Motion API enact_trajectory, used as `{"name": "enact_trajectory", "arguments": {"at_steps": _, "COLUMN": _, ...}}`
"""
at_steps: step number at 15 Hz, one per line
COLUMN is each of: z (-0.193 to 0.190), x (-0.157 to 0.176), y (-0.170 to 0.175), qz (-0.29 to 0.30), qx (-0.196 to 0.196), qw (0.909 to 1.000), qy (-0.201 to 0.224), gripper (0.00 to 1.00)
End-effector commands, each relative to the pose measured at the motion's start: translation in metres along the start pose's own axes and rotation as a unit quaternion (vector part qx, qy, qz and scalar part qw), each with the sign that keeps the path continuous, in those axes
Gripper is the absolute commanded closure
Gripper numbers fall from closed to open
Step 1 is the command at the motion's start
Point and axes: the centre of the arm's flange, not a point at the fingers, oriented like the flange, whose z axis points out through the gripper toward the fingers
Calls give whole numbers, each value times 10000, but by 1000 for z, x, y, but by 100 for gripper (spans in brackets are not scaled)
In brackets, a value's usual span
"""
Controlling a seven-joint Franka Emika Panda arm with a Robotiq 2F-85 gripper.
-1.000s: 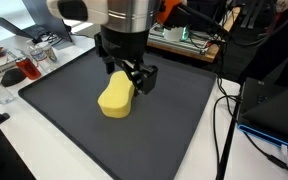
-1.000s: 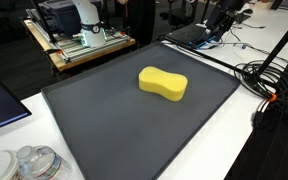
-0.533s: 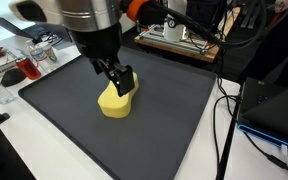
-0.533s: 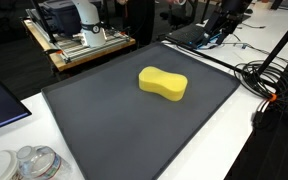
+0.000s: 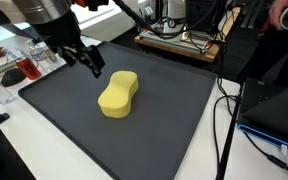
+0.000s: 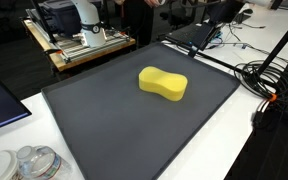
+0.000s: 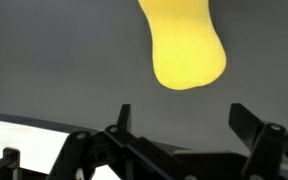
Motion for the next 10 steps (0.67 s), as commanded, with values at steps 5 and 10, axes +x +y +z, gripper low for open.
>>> {"name": "enact_trajectory", "arguments": {"at_steps": 5, "z": 21, "x": 2, "y": 72, "qz": -1741, "qx": 461, "qw": 9836, "qy": -107, "gripper": 0}}
{"name": "enact_trajectory", "arguments": {"at_steps": 10, "z": 49, "x": -6, "y": 90, "qz": -2575, "qx": 1024, "qw": 9608, "qy": 77, "gripper": 0}}
